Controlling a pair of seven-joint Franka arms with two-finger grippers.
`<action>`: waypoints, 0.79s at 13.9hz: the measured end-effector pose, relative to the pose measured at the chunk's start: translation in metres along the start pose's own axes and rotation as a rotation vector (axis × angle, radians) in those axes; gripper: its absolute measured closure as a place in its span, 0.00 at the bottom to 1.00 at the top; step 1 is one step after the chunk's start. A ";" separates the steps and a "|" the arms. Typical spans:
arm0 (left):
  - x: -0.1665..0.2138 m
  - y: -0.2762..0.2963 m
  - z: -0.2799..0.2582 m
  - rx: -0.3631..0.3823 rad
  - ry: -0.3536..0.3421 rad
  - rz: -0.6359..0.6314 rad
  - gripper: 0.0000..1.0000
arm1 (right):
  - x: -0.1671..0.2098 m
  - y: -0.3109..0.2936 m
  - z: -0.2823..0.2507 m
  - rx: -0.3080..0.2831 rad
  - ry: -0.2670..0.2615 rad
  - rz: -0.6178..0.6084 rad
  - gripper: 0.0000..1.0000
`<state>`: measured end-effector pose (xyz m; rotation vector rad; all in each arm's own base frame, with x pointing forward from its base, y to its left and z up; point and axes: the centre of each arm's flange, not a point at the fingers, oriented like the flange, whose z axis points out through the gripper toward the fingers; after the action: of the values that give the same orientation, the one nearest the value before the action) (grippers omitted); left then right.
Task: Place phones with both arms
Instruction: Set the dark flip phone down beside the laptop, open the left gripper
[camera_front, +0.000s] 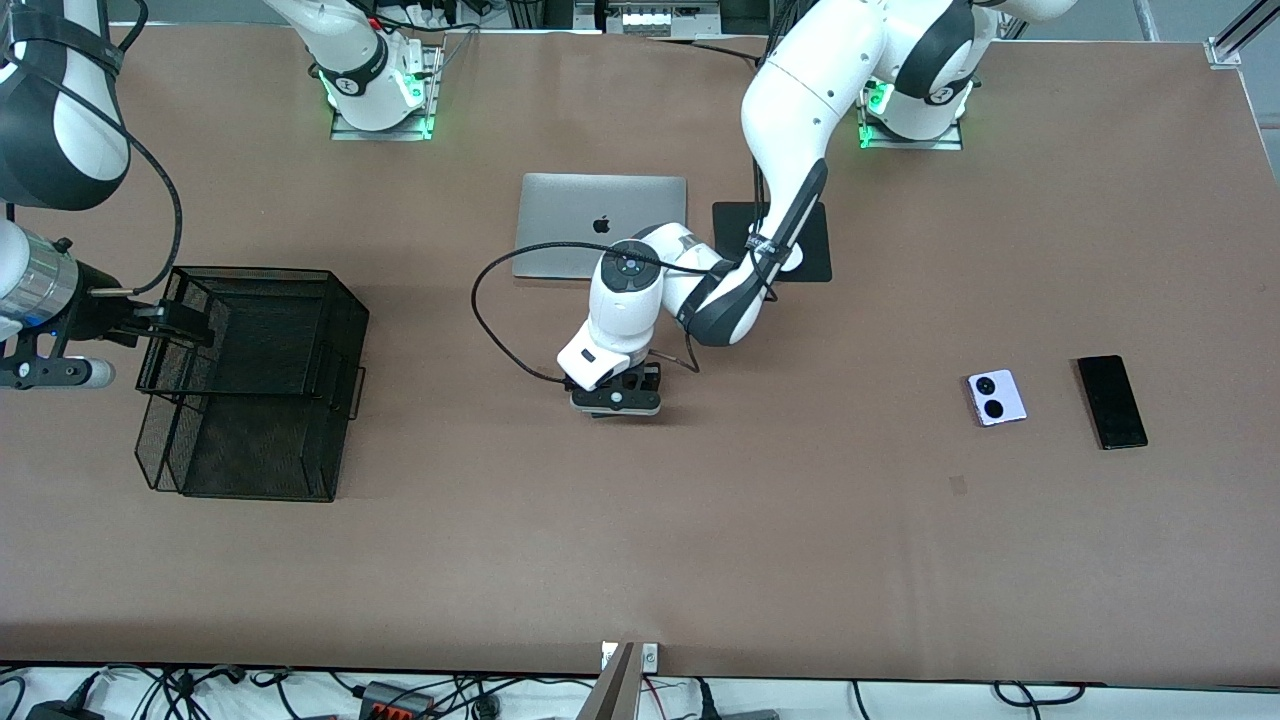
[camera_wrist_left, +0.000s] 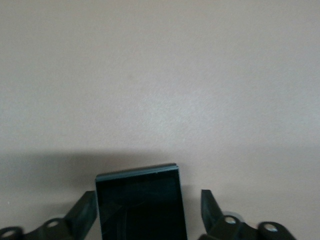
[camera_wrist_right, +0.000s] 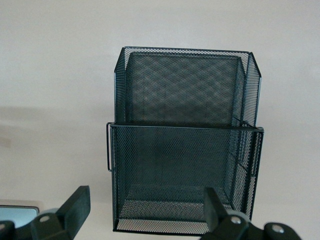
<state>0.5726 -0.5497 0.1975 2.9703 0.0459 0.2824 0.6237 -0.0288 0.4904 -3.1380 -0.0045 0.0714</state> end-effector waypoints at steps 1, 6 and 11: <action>0.001 0.001 -0.002 -0.003 0.004 0.000 0.00 | 0.000 0.000 0.000 0.000 0.000 0.000 0.00; 0.027 -0.016 -0.012 -0.002 0.030 -0.031 0.00 | 0.000 -0.002 0.000 0.001 0.002 -0.005 0.00; 0.092 -0.077 -0.058 0.066 -0.031 0.028 0.00 | 0.000 -0.006 0.000 0.002 0.002 -0.011 0.00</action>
<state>0.6505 -0.4605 0.2587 3.0424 0.0099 0.2429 0.6241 -0.0230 0.4906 -3.1360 -0.0211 0.0679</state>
